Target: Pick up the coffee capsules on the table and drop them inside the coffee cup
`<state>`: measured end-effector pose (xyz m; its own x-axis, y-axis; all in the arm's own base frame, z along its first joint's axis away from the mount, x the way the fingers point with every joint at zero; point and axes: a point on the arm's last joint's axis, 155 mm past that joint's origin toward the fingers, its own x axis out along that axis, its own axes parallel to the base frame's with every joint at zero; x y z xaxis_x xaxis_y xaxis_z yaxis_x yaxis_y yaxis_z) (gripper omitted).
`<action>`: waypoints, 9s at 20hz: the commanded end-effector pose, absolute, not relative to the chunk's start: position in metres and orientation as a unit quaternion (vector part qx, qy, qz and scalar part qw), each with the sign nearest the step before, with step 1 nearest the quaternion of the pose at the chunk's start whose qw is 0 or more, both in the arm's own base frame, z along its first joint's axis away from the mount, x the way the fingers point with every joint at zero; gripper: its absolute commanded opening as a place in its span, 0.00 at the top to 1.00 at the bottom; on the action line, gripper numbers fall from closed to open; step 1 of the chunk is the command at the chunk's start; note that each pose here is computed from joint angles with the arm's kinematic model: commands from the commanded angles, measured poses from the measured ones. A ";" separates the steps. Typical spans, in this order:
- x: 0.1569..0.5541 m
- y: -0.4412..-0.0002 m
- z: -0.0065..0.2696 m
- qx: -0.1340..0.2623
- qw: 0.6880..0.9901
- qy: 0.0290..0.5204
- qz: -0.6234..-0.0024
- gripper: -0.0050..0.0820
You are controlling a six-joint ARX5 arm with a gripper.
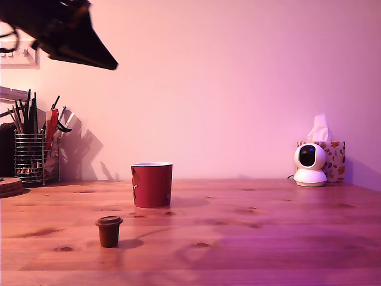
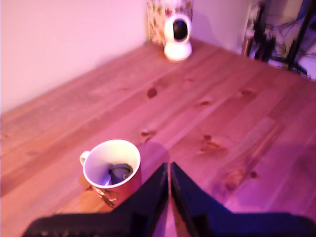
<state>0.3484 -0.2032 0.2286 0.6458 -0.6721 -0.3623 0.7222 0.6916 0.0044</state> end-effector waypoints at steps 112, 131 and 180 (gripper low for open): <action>0.274 -0.194 0.006 0.106 0.858 0.258 -0.431 0.39; 0.302 -0.224 0.001 0.114 0.840 0.259 -0.463 0.44; 0.416 -0.300 0.178 0.068 0.865 0.129 -0.480 0.78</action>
<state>0.4124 -0.2952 0.1776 0.5115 -0.8092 -0.2889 0.8452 0.5344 -0.0003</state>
